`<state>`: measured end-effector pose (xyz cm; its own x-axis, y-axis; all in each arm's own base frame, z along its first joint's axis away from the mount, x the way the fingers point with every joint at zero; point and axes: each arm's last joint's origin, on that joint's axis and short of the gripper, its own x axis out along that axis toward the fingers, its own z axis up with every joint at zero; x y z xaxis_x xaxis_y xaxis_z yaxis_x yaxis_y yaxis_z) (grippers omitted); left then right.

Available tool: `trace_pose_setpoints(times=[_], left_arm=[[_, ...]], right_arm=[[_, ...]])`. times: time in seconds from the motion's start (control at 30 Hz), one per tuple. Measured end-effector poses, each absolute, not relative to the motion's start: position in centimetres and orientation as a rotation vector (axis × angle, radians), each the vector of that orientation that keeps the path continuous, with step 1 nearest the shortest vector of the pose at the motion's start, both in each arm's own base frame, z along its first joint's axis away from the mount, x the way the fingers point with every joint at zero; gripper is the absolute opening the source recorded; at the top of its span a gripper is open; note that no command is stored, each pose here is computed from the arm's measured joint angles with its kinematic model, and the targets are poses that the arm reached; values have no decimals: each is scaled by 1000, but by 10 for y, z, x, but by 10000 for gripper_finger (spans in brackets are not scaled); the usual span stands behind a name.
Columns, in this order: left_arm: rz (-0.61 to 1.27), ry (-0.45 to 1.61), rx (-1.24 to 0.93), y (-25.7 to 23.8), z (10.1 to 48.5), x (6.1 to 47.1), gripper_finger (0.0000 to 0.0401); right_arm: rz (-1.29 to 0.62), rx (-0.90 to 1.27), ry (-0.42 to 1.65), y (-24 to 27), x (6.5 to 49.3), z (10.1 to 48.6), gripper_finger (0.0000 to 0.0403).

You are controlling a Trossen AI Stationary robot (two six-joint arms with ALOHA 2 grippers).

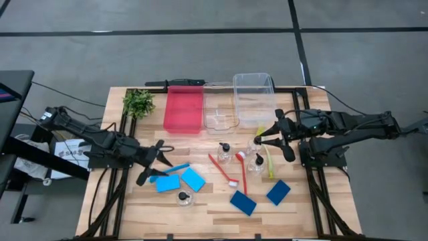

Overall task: Pick & Place Kitchen Sink Supplies
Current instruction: Put the transparent soap dispenser into the red bin

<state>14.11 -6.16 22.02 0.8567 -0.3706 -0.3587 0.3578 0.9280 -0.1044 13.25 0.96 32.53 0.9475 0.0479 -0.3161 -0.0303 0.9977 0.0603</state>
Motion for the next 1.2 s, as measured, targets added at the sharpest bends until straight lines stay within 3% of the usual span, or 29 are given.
trace_pose_setpoints(times=[0.3,0.8,1.2], left_arm=[[-485,335,-19,-81,222,143,186],[-444,362,103,-96,201,169,186],[-448,352,71,-100,198,175,186]], right_arm=[[38,70,323,10,132,325,123],[38,70,324,10,132,325,123],[38,70,326,10,132,325,123]])
